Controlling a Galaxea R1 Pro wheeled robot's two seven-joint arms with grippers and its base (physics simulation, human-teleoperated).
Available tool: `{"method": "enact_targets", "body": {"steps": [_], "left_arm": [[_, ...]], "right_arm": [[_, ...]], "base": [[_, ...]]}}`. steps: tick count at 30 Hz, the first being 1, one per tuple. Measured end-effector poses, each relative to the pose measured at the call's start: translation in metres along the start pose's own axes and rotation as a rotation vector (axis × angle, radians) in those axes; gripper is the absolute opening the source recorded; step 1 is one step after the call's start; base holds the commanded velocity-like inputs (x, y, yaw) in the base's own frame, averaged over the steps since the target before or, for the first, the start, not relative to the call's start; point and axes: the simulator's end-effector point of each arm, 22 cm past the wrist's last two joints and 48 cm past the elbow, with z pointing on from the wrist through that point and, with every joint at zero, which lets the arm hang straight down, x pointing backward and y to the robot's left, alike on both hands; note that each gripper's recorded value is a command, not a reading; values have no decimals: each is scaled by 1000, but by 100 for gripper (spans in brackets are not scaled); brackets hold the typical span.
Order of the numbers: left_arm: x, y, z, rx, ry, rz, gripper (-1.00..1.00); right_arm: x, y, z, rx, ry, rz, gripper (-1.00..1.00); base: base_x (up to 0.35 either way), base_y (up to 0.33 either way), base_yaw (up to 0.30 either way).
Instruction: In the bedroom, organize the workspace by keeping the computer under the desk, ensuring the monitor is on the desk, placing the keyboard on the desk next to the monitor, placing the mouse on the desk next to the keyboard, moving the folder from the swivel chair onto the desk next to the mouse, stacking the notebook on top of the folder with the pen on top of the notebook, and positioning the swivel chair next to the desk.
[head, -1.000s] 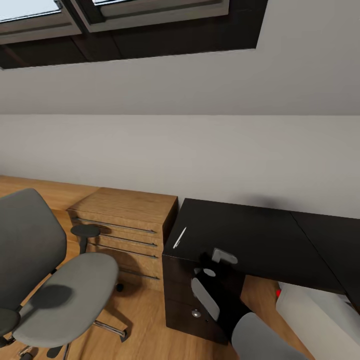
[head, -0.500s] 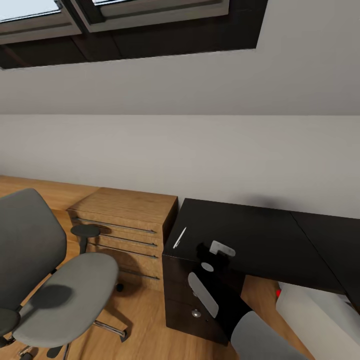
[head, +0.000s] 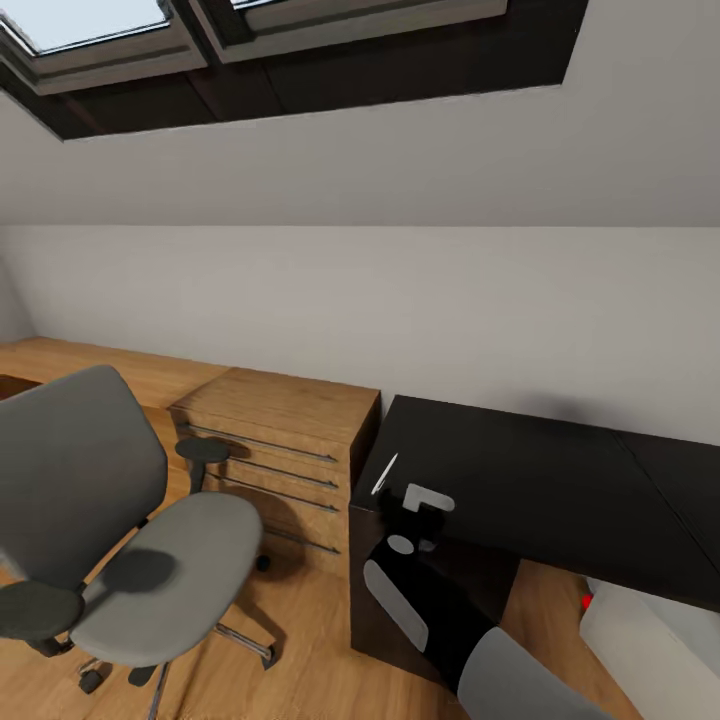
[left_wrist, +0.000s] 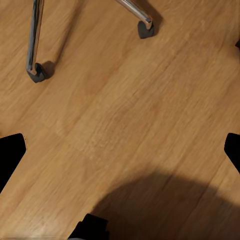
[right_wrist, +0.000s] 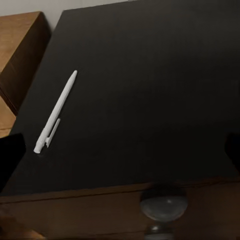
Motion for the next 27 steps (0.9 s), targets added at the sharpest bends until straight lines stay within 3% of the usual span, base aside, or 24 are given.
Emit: {"method": "enact_targets", "body": {"steps": [14, 23, 27], "left_arm": [[6, 1, 1, -3, 15, 4, 100], [9, 2, 1, -5, 21, 6, 100], [9, -6, -1, 4, 15, -5, 100]], "right_arm": [[9, -1, 4, 3, 15, -8, 100], [14, -2, 6, 6, 23, -11, 100], [13, -2, 10, 1, 20, -36, 100]], "base": [[4, 0, 177], [225, 0, 79], [73, 0, 1]]}}
